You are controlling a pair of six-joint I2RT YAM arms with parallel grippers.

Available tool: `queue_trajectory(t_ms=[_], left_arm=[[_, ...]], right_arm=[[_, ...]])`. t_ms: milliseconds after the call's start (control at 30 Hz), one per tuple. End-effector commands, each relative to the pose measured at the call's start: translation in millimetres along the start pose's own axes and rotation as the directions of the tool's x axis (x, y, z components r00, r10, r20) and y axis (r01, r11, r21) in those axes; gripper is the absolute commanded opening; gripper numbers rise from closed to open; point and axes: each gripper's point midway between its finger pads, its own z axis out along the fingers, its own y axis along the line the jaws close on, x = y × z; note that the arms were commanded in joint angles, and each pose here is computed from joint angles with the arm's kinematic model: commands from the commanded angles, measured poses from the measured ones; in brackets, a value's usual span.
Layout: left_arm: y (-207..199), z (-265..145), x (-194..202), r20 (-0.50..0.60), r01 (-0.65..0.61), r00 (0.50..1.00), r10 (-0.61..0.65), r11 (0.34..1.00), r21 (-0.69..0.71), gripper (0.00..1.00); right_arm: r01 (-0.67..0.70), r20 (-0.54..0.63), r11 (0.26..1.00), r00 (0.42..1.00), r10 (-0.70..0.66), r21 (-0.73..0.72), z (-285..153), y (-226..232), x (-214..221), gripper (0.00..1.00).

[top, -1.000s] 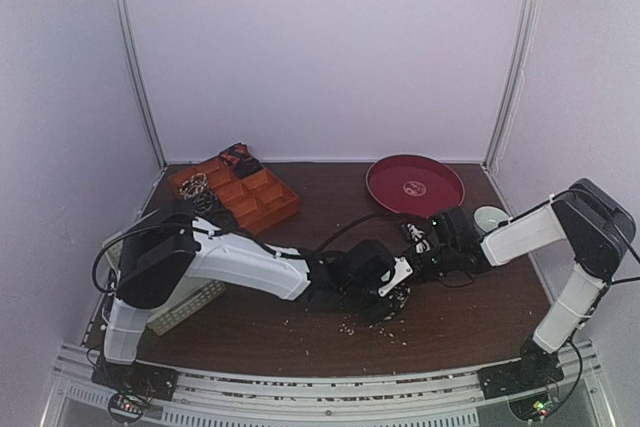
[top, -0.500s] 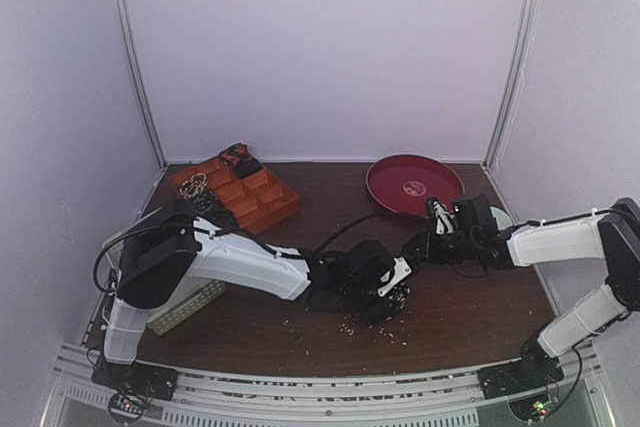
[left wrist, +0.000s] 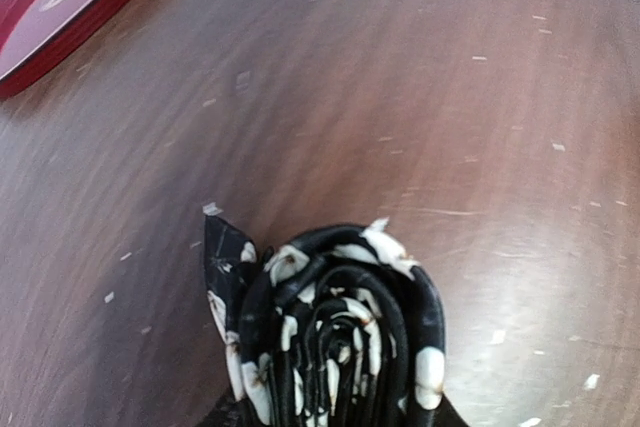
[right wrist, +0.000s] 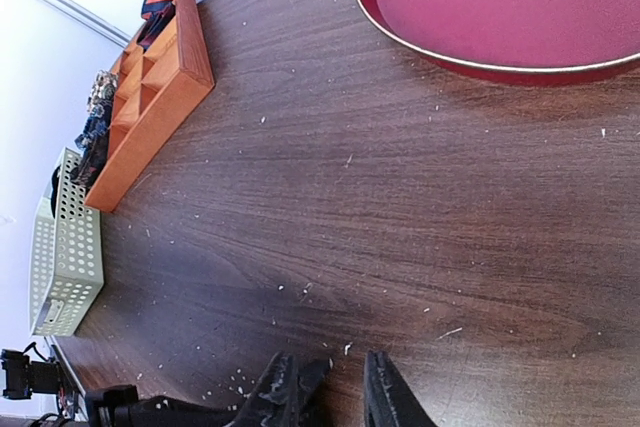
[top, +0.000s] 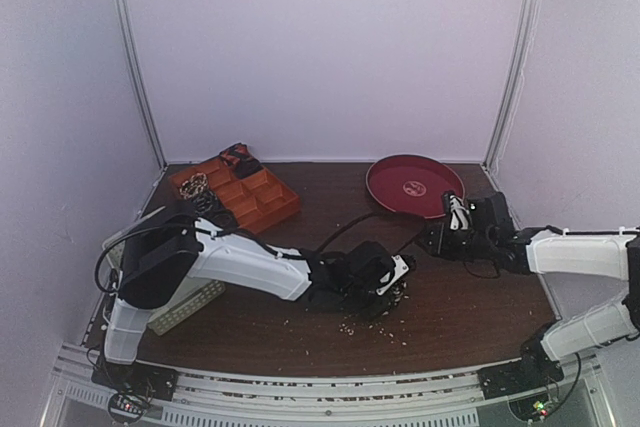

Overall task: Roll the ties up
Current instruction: Place the tie in the storage box.

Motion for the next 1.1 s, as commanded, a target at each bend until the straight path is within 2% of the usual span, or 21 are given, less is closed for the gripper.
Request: queue_trajectory(t_ms=[0,233,333,500,600,667,733,800,1067], left_arm=[[35.1,-25.5,-20.7,0.040,0.082,0.996,-0.077,0.983,-0.165,0.34],[104.1,-69.6,-47.3,0.125,0.250,0.968,-0.219,0.903,-0.350,0.32],[150.3,-89.2,-51.4,0.165,0.334,0.942,-0.291,0.836,-0.436,0.31],[239.6,-125.4,-54.7,0.268,0.481,0.876,-0.401,0.689,-0.543,0.29],[275.5,-139.5,-50.5,0.303,0.524,0.851,-0.430,0.638,-0.565,0.29],[291.9,-145.2,-45.2,0.302,0.523,0.851,-0.430,0.628,-0.576,0.29],[301.2,-142.2,-39.3,0.271,0.489,0.870,-0.411,0.659,-0.572,0.29],[310.9,-139.9,-23.6,0.235,0.472,0.876,-0.421,0.654,-0.591,0.27],[348.5,-148.2,28.1,0.205,0.484,0.860,-0.468,0.620,-0.617,0.26]], right_arm=[[-0.047,0.008,0.999,0.999,0.047,0.020,-12.8,-7.2,7.5,0.25],[-0.071,0.059,0.998,0.996,0.071,-0.002,-40.7,-1.7,9.5,0.26],[-0.078,0.071,0.997,0.994,0.079,-0.017,-47.8,3.5,11.6,0.26],[-0.071,0.082,0.996,0.994,0.075,-0.055,-53.4,15.2,14.1,0.26],[-0.060,0.075,0.996,0.995,0.065,-0.071,-54.6,22.7,14.7,0.25],[-0.045,0.066,0.996,0.997,0.050,-0.076,-55.5,27.1,16.0,0.25],[-0.034,0.063,0.996,0.997,0.039,-0.081,-57.3,30.4,17.2,0.25],[-0.027,0.065,0.996,0.997,0.032,-0.081,-59.5,31.1,18.3,0.25],[-0.015,0.086,0.996,0.996,0.023,-0.090,-65.8,35.0,13.9,0.25]])
